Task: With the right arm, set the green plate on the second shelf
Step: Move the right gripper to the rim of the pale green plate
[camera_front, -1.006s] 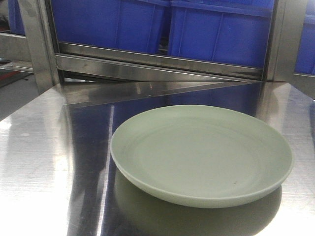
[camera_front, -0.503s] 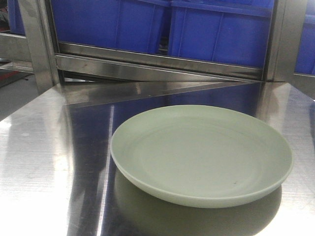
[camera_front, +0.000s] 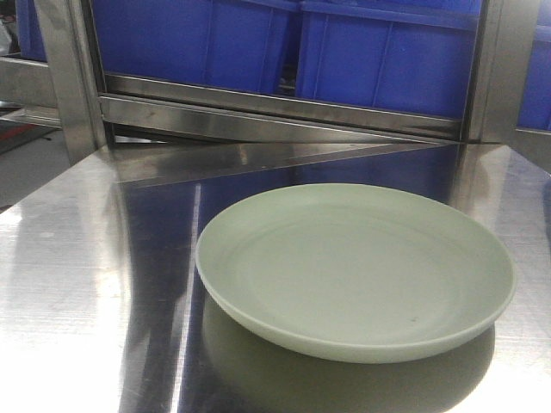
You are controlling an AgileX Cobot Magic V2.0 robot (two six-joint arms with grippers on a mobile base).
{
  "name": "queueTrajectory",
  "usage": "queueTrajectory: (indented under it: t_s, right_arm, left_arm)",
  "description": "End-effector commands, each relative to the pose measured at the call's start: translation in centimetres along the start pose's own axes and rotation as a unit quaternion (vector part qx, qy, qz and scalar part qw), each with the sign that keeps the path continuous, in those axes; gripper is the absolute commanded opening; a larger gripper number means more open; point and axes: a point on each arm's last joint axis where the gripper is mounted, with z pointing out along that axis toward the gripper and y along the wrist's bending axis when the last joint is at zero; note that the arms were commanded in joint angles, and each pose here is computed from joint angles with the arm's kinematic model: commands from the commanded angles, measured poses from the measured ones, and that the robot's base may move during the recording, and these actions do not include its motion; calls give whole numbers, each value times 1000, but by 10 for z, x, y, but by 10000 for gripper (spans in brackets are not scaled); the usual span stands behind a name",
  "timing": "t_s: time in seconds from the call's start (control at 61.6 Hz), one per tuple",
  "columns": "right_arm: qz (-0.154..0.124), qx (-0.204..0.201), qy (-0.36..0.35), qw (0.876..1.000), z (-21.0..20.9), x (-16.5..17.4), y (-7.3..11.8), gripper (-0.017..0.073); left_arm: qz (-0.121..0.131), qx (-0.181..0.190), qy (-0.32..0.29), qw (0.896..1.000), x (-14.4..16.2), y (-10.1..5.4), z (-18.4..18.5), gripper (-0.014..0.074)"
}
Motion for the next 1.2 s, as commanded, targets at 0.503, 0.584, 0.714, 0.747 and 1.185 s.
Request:
queueTrajectory:
  t_s: [0.503,0.584,0.714,0.747,1.185]
  right_arm:
    - [-3,5,-87,996,7,-27,1,54]
    - [3,11,-63,998,18,-36,1,54]
    - [23,23,9,999,43,-44,1,54]
    - [37,27,28,999,49,-44,1,54]
    - [60,33,198,978,132,-102,13,54]
  left_arm:
    - [2,10,-28,1000,3,-1,2,124]
    - [2,10,-28,1000,3,-1,2,124]
    - [2,10,-28,1000,3,-1,2,124]
    - [2,10,-28,1000,3,-1,2,124]
    - [2,10,-28,1000,3,-1,2,124]
